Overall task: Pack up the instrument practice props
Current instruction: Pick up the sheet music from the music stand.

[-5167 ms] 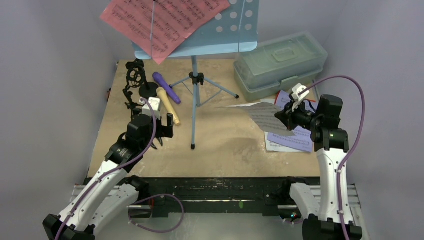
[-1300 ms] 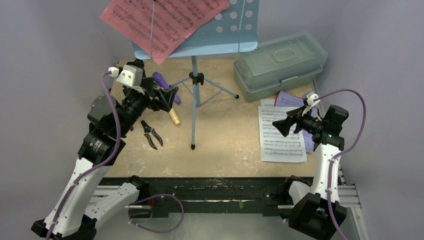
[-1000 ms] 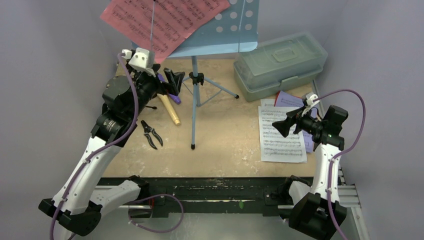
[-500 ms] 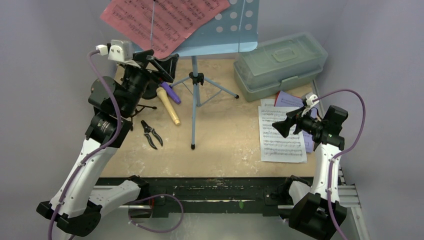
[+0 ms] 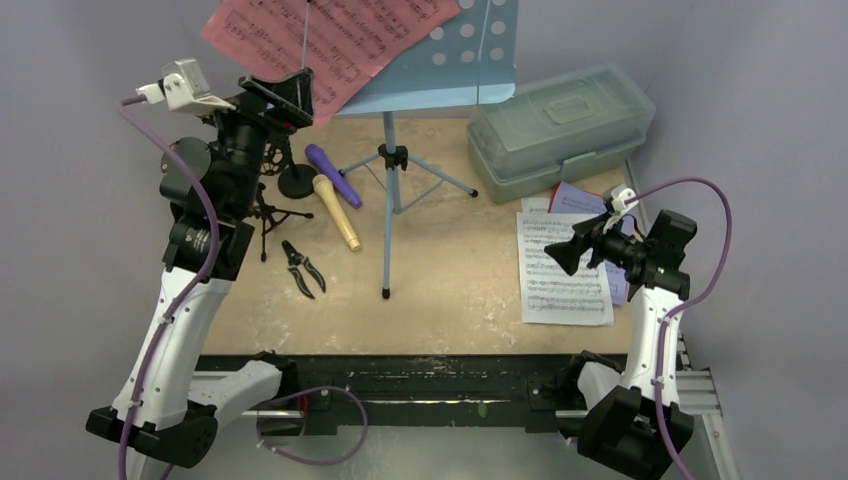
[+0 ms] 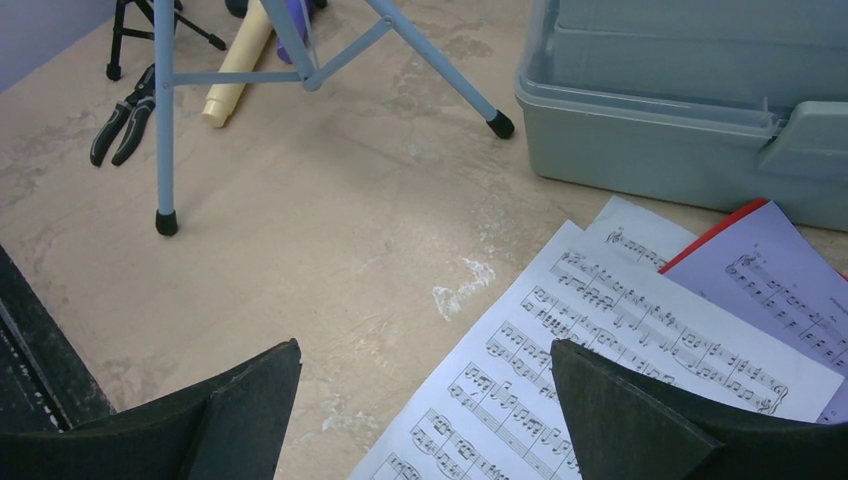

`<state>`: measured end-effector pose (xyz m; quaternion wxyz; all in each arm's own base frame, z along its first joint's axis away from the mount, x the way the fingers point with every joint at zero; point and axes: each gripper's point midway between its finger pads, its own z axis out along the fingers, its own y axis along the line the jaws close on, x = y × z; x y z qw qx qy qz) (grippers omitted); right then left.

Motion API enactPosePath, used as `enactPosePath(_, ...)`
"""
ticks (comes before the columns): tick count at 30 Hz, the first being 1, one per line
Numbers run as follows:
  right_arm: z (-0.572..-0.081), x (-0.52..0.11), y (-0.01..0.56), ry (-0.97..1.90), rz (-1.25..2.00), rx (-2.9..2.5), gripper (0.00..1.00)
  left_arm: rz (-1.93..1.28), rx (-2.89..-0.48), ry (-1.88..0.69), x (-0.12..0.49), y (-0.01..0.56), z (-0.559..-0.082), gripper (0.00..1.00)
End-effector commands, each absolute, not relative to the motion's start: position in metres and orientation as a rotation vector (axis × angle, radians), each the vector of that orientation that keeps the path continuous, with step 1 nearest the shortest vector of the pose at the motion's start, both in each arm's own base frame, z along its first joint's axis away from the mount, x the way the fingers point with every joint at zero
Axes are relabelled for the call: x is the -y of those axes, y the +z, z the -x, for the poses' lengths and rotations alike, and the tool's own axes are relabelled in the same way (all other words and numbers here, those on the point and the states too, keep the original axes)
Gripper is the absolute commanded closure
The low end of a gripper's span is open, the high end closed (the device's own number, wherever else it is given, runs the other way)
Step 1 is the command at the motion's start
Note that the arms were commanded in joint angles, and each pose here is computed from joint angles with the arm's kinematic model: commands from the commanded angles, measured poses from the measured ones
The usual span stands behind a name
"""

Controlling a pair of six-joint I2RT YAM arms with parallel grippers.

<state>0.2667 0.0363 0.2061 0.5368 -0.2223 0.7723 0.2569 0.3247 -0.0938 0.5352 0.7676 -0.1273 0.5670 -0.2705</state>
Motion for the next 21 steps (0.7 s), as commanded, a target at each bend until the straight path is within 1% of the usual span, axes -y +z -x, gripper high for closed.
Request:
enactPosePath(1, -0.265, -0.040, 0.225, 0.602, 0.583, -1.785, 0.01, 0.343, -1.095, -0.695, 0.082, 0.574, -0.318, 0.02)
enactPosePath(3, -0.264, -0.041, 0.226, 0.603, 0.587, -1.783, 0.01, 0.382, -1.082, -0.713, 0.071, 0.570, -0.328, 0.02)
enactPosePath(6, -0.263, -0.041, 0.226, 0.602, 0.595, -1.781, 0.01, 0.407, -0.996, -0.822, 0.053, 0.575, -0.328, 0.02)
enactPosePath(12, -0.261, -0.042, 0.227, 0.601, 0.605, -1.777, 0.01, 0.364, -0.743, -1.117, 0.022, 0.587, -0.308, 0.04)
enactPosePath(15, -0.261, -0.042, 0.227, 0.600, 0.606, -1.777, 0.01, 0.290, -0.651, -1.249, 0.022, 0.590, -0.297, 0.06)
enactPosePath(19, -0.261, -0.043, 0.226, 0.603, 0.607, -1.778, 0.01, 0.219, -0.592, -1.301, 0.022, 0.591, -0.289, 0.06)
enactPosePath(21, -0.261, -0.043, 0.226, 0.602, 0.609, -1.777, 0.01, 0.196, -0.600, -1.324, 0.025, 0.592, -0.292, 0.06)
